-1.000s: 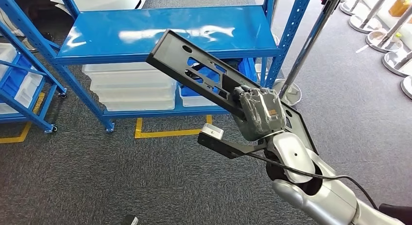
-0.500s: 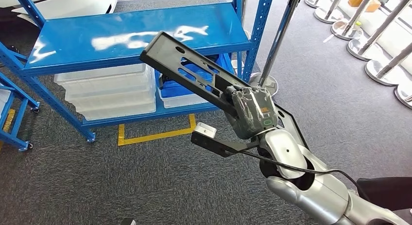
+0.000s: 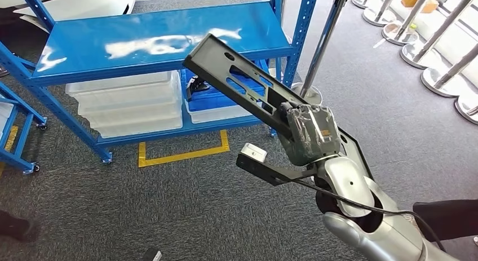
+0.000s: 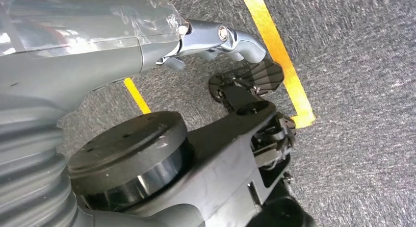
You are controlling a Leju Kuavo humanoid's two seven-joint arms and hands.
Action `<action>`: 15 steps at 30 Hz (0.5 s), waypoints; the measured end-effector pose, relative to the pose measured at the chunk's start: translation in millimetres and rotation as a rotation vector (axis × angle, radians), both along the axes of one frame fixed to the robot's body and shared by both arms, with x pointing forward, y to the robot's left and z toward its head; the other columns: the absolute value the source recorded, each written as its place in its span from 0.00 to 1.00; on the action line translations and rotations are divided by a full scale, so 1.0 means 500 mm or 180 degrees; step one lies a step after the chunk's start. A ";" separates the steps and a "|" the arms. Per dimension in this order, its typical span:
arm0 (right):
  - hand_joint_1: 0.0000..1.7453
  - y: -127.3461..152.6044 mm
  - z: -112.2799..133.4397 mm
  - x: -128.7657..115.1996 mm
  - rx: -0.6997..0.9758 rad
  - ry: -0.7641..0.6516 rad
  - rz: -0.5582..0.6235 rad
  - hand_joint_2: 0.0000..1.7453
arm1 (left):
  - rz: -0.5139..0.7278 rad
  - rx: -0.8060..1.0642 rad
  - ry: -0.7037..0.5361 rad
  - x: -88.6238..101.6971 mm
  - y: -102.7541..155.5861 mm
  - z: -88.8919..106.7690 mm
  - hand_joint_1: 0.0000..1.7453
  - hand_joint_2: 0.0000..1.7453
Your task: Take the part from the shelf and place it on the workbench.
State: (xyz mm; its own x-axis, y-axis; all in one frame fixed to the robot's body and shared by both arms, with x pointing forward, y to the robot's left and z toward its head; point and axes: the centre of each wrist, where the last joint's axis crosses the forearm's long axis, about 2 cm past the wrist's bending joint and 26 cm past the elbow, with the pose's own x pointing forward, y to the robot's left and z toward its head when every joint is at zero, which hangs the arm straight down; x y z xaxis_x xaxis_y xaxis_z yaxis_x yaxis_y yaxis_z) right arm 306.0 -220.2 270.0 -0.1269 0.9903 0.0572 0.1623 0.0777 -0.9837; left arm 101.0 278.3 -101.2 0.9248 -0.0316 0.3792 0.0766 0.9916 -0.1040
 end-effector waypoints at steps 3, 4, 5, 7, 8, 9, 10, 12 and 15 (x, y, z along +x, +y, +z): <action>1.00 -0.001 0.000 -0.001 0.0007 -0.0007 0.0003 1.00 | -0.0011 -0.0020 -0.0001 0.000 0.000 0.000 0.00 1.00; 1.00 -0.001 0.000 -0.002 0.0009 -0.0011 0.0003 1.00 | -0.0011 -0.0023 -0.0003 0.001 0.001 0.000 0.00 1.00; 1.00 -0.001 0.001 -0.001 0.0011 -0.0017 0.0003 1.00 | -0.0012 -0.0024 -0.0004 0.001 0.001 0.000 0.00 1.00; 1.00 -0.001 0.002 -0.002 0.0014 -0.0025 0.0006 1.00 | -0.0012 -0.0025 0.0001 0.000 0.002 0.000 0.00 1.00; 1.00 -0.001 0.002 -0.002 0.0014 -0.0025 0.0007 1.00 | -0.0012 -0.0026 0.0005 -0.002 0.002 0.000 0.00 1.00; 1.00 -0.001 0.002 -0.002 0.0015 -0.0024 0.0008 1.00 | -0.0012 -0.0025 0.0009 -0.003 0.002 -0.001 0.00 1.00; 1.00 -0.001 0.002 -0.002 0.0015 -0.0023 0.0008 1.00 | -0.0011 -0.0025 0.0011 -0.004 0.002 -0.001 0.00 1.00; 1.00 -0.001 0.002 -0.002 0.0015 -0.0022 0.0009 1.00 | -0.0010 -0.0023 0.0010 -0.003 0.003 -0.001 0.00 1.00; 1.00 -0.001 0.002 -0.002 0.0015 -0.0024 0.0009 1.00 | -0.0010 -0.0017 0.0008 -0.003 0.005 -0.001 0.00 1.00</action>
